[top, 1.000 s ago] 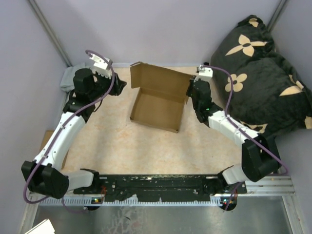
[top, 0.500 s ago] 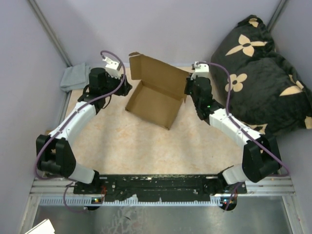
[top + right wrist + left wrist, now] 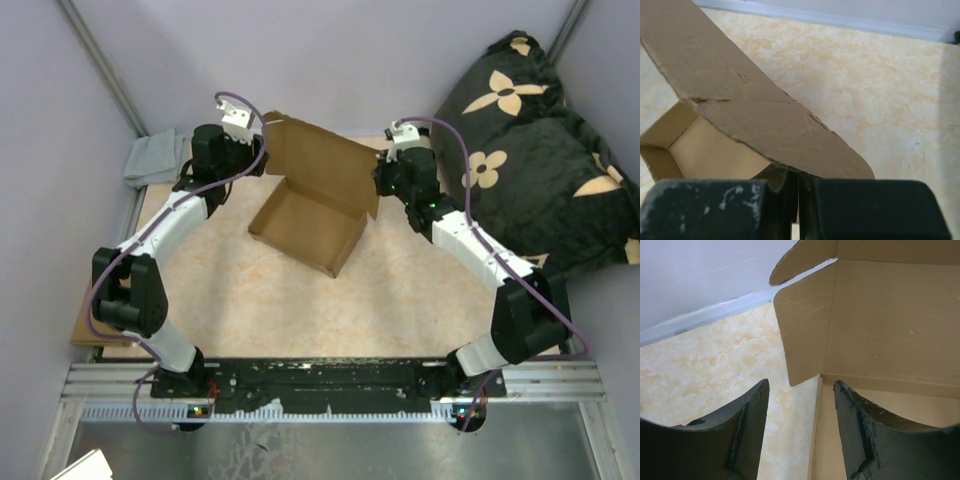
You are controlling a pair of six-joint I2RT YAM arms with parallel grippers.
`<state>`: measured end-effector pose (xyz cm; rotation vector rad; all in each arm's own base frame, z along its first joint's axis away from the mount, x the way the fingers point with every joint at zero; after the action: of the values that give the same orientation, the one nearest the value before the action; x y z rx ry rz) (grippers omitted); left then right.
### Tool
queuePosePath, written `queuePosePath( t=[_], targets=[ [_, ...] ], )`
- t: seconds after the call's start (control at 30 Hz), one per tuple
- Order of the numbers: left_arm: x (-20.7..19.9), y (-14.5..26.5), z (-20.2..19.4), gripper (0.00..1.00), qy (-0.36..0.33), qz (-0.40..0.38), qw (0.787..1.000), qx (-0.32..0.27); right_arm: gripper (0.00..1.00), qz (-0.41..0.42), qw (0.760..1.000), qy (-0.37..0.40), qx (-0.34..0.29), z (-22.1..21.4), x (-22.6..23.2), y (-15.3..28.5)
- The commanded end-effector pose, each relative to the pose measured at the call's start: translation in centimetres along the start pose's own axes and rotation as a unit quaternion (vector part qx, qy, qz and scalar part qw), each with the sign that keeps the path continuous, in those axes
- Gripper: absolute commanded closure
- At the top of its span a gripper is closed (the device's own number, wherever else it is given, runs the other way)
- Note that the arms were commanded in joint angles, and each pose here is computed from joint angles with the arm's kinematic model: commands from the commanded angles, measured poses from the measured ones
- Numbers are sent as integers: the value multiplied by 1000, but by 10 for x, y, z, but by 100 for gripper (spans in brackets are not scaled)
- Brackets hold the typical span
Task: Fold the paper box
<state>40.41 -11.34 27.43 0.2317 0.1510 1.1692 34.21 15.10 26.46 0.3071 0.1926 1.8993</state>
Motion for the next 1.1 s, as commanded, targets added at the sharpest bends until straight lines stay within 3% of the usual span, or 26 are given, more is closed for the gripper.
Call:
queuePosePath(
  t=[0.0, 0.5, 0.9, 1.07],
  targets=[
    [15, -14, 6, 39, -24, 28, 999, -18, 100, 43, 998, -16, -37, 34, -2, 3],
    [25, -34, 12, 37, 56, -186, 978, -75, 100, 115, 993, -10, -2, 32, -8, 3],
    [40, -61, -2, 34, 63, -158, 984, -60, 100, 157, 988, 14, -3, 36, -4, 5],
    [40, -49, -4, 34, 65, -163, 982, -62, 100, 193, 981, 13, -13, 32, -16, 12]
  ],
)
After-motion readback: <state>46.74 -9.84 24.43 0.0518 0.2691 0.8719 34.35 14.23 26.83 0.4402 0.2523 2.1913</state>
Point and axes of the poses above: each gripper's point midway between its finger pads, its own y axis back along the fingers, its own x axis along the line the jaws close on, z = x × y, the point moved 10 cm from there along y, back along the fingers, and after that the axes turned 1 degree about y, right-handed, at the moved point
